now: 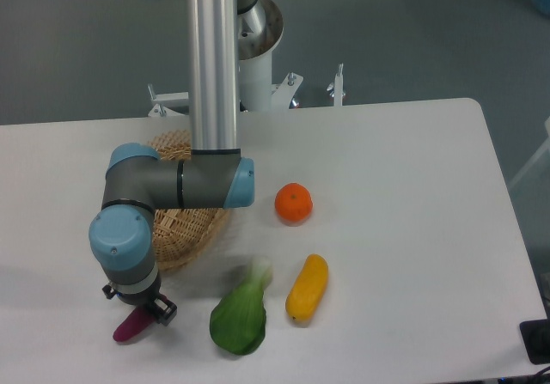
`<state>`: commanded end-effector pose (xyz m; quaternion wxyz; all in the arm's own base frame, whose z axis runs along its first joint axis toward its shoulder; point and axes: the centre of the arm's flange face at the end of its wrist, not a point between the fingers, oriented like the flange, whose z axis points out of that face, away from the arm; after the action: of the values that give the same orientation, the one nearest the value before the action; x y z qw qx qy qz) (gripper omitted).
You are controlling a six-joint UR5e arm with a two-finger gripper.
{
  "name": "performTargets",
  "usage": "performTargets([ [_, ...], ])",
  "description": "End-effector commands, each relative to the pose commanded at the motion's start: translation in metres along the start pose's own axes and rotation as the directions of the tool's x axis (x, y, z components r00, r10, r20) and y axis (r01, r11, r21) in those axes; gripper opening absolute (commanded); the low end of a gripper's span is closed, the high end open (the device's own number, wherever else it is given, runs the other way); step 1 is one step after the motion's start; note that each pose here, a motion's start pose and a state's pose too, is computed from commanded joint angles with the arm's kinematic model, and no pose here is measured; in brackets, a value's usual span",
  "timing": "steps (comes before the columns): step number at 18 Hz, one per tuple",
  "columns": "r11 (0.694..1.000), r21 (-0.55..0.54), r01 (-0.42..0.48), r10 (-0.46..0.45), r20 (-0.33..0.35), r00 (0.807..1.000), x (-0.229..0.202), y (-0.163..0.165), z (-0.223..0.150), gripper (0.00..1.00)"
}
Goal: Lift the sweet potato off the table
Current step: 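Lower the gripper onto the purple sweet potato and close it, then lift the held sweet potato up and carry it away from the basket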
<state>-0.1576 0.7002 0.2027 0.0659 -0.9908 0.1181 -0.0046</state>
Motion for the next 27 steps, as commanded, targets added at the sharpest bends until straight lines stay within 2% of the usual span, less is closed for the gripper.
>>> performTargets([
  [5, 0.999, 0.042, 0.012, -0.013, 0.032, 0.999, -0.01, 0.0, -0.035, 0.07],
  [8, 0.996, 0.066, 0.052, -0.056, 0.056, 0.997, -0.033, 0.013, -0.059, 0.07],
  [11, 0.99, 0.09, 0.111, -0.118, 0.082, 0.99, -0.067, 0.04, -0.087, 0.07],
  [15, 0.973, 0.093, 0.213, -0.222, 0.102, 0.97, -0.119, 0.109, -0.116, 0.06],
  [21, 0.966, 0.05, 0.254, -0.258, 0.115, 0.959, -0.173, 0.233, -0.129, 0.06],
  [27, 0.988, -0.042, 0.147, -0.139, 0.15, 0.979, -0.218, 0.333, -0.135, 0.07],
])
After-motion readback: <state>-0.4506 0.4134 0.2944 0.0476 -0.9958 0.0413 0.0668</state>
